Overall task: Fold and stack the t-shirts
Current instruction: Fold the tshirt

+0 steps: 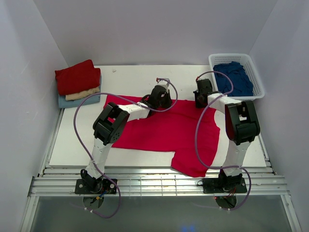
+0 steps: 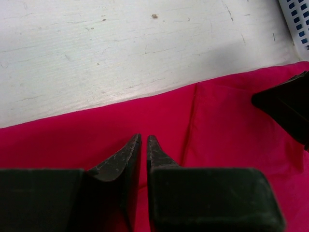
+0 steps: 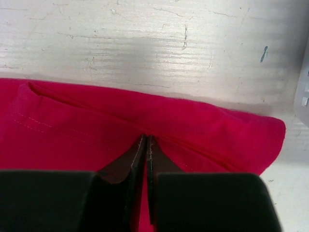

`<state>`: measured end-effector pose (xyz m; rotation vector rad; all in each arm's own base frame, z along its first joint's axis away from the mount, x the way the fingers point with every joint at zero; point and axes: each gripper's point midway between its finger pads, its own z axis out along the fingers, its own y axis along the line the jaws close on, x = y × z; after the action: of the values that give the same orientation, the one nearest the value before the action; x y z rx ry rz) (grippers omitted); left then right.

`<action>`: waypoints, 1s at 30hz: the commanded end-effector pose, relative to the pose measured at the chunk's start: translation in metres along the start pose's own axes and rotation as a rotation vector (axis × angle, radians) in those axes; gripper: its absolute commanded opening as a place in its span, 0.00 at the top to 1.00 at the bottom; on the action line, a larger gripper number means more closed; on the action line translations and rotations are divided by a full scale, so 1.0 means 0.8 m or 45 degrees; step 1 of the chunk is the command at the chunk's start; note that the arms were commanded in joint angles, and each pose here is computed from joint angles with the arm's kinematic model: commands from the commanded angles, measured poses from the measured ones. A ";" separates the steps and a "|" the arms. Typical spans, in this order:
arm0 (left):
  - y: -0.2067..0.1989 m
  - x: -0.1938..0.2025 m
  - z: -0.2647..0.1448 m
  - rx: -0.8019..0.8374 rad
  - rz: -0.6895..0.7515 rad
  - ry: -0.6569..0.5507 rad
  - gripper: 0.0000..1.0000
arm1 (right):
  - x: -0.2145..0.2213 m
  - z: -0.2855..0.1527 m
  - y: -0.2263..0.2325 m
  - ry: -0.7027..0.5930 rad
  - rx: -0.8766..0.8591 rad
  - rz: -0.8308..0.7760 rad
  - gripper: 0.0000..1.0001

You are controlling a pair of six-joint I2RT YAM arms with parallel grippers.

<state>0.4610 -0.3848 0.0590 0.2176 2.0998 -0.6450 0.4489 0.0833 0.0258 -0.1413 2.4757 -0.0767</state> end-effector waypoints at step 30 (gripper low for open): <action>-0.011 0.001 -0.029 0.000 -0.003 -0.014 0.80 | 0.132 -0.150 0.068 0.039 0.031 -0.105 0.92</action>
<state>0.4429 -0.3749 0.0317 0.2159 2.1627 -0.6158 0.2982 0.1306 0.0394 -0.3083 2.5215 -0.0972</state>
